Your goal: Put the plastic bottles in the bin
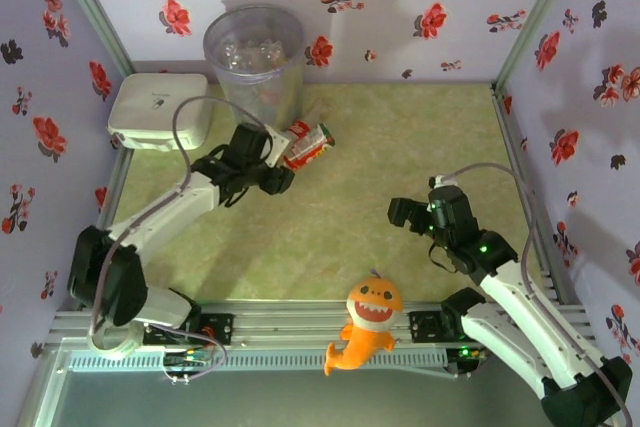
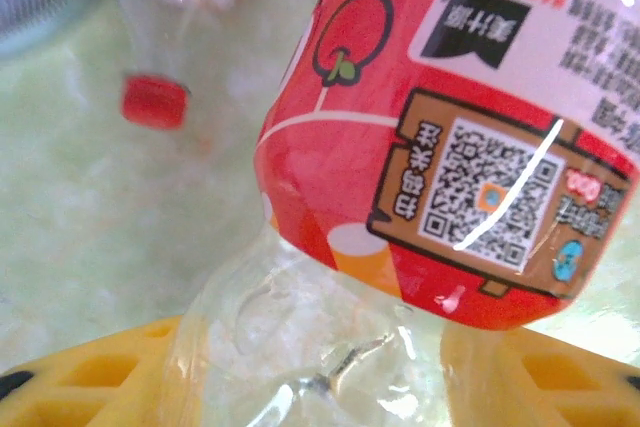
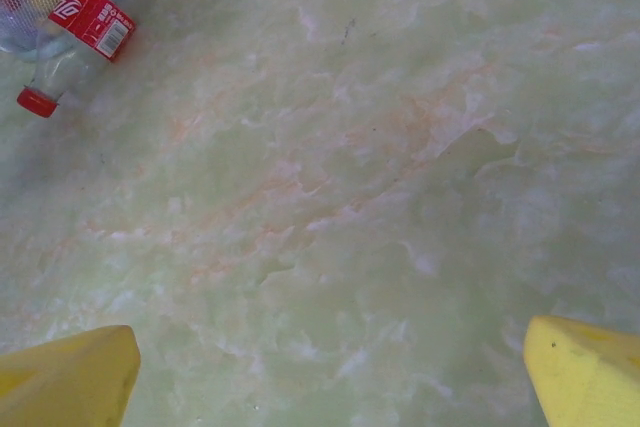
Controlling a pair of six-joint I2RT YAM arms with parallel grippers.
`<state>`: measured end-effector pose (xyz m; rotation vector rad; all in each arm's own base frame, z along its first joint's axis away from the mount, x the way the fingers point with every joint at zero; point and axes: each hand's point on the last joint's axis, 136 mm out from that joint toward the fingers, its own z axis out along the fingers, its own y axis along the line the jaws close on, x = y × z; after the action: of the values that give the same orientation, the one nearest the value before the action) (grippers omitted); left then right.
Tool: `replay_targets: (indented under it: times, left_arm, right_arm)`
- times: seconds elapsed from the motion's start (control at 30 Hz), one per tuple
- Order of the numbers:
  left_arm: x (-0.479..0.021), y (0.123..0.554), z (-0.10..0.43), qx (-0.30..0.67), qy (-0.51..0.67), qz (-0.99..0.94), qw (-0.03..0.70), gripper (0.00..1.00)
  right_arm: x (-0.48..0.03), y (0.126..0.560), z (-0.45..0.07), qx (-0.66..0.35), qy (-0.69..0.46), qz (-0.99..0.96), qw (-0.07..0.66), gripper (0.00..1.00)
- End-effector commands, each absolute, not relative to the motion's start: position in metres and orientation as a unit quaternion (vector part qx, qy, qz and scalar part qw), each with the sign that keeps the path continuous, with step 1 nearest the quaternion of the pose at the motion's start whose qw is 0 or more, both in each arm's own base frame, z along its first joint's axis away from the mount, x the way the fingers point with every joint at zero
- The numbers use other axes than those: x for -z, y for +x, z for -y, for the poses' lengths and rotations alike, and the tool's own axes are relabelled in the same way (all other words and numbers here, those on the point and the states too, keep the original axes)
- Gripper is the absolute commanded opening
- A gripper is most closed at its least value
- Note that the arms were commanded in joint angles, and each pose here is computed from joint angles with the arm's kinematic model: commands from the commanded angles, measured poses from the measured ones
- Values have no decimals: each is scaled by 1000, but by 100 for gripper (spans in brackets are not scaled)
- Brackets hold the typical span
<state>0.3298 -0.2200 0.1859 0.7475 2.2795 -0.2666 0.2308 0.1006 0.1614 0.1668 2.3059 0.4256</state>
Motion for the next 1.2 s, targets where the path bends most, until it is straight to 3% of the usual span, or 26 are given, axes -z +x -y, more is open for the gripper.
replay_targets:
  times: [0.0, 0.2, 0.53, 0.9, 1.17]
  left_arm:
    - [-232, 319, 213, 95, 309, -868, 377, 20]
    - [-306, 337, 201, 69, 291, -838, 457, 0]
    - [-387, 405, 186, 71, 245, -805, 536, 0]
    - [-392, 526, 152, 58, 133, -815, 562, 0]
    - [-397, 592, 122, 15, 67, -795, 603, 0]
  right_arm:
    - [-164, 235, -100, -170, 74, -900, 395, 99]
    - [-167, 235, -102, -178, 79, -897, 397, 99]
    - [-175, 224, -96, -191, 93, -892, 399, 99]
    - [-182, 206, -85, -190, 102, -891, 400, 99]
    - [-184, 199, -79, -180, 103, -894, 397, 99]
